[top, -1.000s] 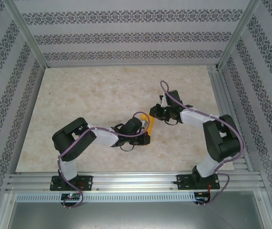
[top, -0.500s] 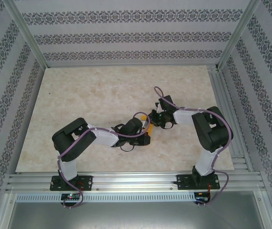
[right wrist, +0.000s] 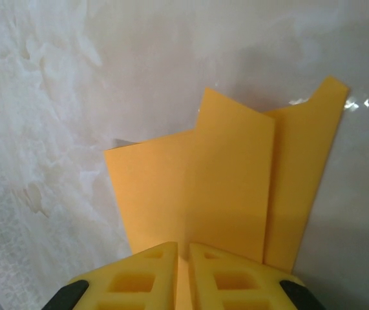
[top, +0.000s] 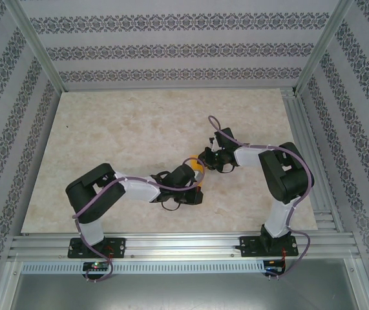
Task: Fold a paper plane with a square sheet of paper (fold left side to right side)
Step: Fold the wing for the fifth time at the center of the table.
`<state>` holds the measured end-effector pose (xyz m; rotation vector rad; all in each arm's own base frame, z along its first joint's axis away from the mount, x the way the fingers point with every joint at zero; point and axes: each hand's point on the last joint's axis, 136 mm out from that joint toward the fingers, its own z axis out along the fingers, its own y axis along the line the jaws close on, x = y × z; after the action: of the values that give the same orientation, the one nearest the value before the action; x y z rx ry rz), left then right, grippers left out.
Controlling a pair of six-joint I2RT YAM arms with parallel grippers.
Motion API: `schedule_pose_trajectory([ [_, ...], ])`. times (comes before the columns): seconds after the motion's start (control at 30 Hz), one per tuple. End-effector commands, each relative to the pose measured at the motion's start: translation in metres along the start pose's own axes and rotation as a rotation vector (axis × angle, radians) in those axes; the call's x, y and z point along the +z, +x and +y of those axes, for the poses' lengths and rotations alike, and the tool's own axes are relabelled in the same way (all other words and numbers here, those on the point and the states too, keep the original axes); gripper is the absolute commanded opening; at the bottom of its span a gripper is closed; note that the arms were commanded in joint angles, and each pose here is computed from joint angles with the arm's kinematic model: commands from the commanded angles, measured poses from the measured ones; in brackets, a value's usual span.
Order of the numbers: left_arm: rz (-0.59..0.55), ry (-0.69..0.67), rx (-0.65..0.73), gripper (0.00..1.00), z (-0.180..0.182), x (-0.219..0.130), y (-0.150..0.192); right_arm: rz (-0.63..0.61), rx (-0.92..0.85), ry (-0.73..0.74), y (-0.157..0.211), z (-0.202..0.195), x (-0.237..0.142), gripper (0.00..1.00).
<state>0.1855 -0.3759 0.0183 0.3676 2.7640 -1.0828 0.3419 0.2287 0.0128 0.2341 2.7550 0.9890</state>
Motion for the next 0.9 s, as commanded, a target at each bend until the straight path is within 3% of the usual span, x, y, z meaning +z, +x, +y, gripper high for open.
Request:
schedule_pose_trajectory([
  [0.0,0.144,-0.077,-0.014,0.05,0.021,-0.007,0.046,-0.015,0.021,0.13,0.0,-0.039,0.009,0.15],
  [0.17,0.027,0.004,0.007,0.06,-0.01,-0.034,0.013,-0.016,0.015,0.133,0.0,-0.037,0.008,0.15],
  [0.33,-0.035,0.022,0.015,0.07,-0.018,-0.045,-0.015,-0.012,0.016,0.133,0.002,-0.037,0.008,0.15],
  [0.67,-0.059,0.033,0.026,0.07,-0.016,-0.018,-0.055,-0.004,0.013,0.133,0.003,-0.037,0.009,0.15],
  [0.87,-0.038,-0.038,0.007,0.07,0.01,-0.003,-0.048,-0.003,0.012,0.128,0.004,-0.035,0.008,0.15],
])
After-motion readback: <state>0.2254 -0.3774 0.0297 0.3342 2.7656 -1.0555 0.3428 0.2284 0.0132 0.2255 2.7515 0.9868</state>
